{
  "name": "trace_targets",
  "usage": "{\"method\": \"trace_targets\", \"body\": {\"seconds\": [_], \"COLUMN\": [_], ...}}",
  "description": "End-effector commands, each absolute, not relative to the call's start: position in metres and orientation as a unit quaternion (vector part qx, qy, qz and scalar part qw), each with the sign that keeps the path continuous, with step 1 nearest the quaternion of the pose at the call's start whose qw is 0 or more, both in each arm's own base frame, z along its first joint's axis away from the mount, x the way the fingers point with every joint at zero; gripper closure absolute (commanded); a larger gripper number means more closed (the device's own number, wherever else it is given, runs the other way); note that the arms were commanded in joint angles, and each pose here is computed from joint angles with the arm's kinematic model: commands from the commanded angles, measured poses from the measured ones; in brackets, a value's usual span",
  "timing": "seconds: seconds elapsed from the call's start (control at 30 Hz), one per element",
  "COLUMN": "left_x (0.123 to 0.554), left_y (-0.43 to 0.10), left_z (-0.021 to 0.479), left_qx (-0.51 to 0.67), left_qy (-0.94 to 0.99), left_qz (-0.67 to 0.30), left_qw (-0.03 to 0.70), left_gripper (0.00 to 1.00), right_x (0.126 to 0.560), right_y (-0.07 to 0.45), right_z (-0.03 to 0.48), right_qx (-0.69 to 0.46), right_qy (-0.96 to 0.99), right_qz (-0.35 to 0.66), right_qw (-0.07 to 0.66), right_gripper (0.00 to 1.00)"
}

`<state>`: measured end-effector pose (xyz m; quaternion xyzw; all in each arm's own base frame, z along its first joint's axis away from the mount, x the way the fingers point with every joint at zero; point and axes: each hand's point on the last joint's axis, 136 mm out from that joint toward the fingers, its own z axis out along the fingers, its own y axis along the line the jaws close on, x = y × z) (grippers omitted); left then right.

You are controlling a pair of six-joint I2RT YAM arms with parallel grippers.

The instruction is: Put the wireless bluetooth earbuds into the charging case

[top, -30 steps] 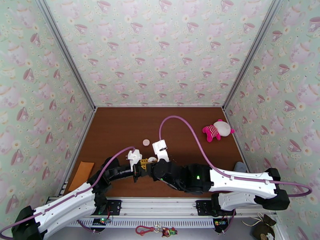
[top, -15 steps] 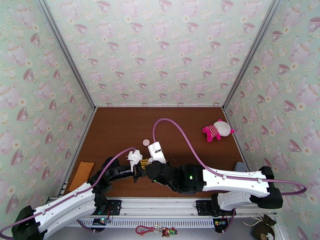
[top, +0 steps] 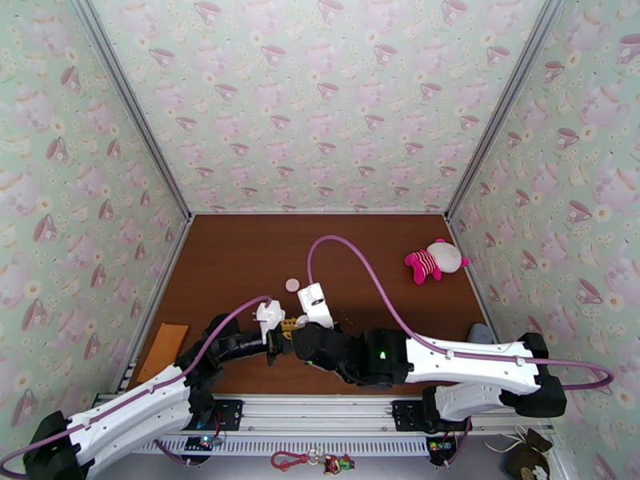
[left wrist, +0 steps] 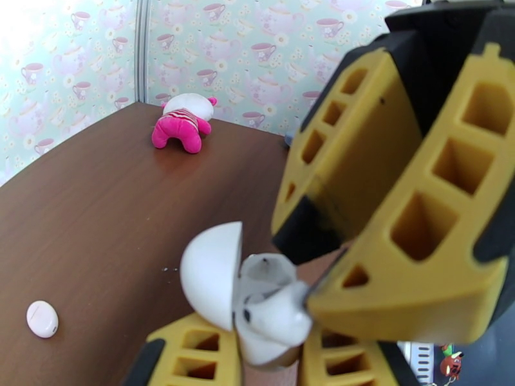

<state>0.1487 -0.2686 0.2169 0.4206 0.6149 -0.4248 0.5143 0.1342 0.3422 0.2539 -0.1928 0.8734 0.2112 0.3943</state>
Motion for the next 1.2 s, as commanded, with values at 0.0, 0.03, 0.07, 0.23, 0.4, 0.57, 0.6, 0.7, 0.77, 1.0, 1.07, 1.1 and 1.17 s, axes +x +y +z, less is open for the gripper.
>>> {"method": "trace_targets", "body": {"seconds": [0.0,0.03,0.07,0.23,0.4,0.57,0.6,0.7,0.77,1.0,1.07,1.1,1.17], "left_x": [0.143,0.143,0.143,0.142,0.142,0.143,0.143,0.143,0.143,0.143,0.146,0.15,0.16], "left_y": [-0.27,-0.27,-0.27,-0.27,-0.27,-0.27,-0.27,-0.27,-0.27,-0.269,-0.267,-0.265,-0.26], "left_z": [0.223,0.222,0.222,0.221,0.221,0.221,0.222,0.222,0.222,0.223,0.223,0.222,0.22], "left_qx": [0.435,0.436,0.436,0.438,0.44,0.439,0.44,0.438,0.439,0.438,0.437,0.432,0.421], "left_qy": [0.594,0.594,0.594,0.593,0.593,0.593,0.592,0.593,0.592,0.592,0.593,0.598,0.61], "left_qz": [-0.429,-0.429,-0.429,-0.427,-0.425,-0.424,-0.424,-0.423,-0.423,-0.423,-0.41,-0.398,-0.373], "left_qw": [0.523,0.523,0.523,0.523,0.524,0.526,0.526,0.527,0.528,0.528,0.539,0.545,0.558], "left_gripper": [1.0,1.0,1.0,1.0,1.0,1.0,1.0,1.0,1.0,1.0,1.0,1.0,1.0], "right_x": [0.139,0.139,0.139,0.139,0.139,0.139,0.138,0.138,0.138,0.133,0.137,0.141,0.15], "right_y": [0.334,0.333,0.333,0.332,0.328,0.326,0.325,0.325,0.325,0.324,0.309,0.296,0.267], "right_z": [0.261,0.262,0.262,0.262,0.263,0.263,0.262,0.26,0.26,0.254,0.255,0.256,0.247], "right_qx": [-0.174,-0.174,-0.174,-0.172,-0.168,-0.165,-0.164,-0.164,-0.164,-0.173,-0.155,-0.14,-0.093], "right_qy": [0.875,0.874,0.874,0.875,0.874,0.875,0.875,0.876,0.877,0.876,0.88,0.884,0.902], "right_qz": [0.204,0.205,0.207,0.208,0.208,0.212,0.212,0.211,0.211,0.223,0.214,0.21,0.196], "right_qw": [0.404,0.404,0.403,0.403,0.405,0.403,0.403,0.401,0.4,0.392,0.395,0.394,0.373], "right_gripper": [0.67,0.67,0.67,0.67,0.68,0.68,0.68,0.68,0.68,0.66,0.65,0.64,0.56]}}
